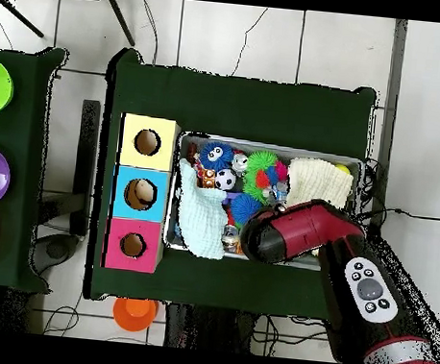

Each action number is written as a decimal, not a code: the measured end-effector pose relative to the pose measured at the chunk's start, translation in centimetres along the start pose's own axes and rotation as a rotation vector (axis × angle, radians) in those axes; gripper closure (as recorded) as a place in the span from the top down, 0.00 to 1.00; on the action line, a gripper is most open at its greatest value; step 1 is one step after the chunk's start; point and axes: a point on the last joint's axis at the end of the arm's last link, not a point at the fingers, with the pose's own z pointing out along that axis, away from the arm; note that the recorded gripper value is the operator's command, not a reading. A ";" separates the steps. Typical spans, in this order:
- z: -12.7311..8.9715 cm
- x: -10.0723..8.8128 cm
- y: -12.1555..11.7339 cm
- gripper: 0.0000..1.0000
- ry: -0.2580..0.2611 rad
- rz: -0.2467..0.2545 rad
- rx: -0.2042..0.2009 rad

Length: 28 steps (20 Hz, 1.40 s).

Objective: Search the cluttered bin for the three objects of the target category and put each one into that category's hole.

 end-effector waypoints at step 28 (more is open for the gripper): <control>-0.4 -2.1 2.3 1.00 0.001 -0.098 0.027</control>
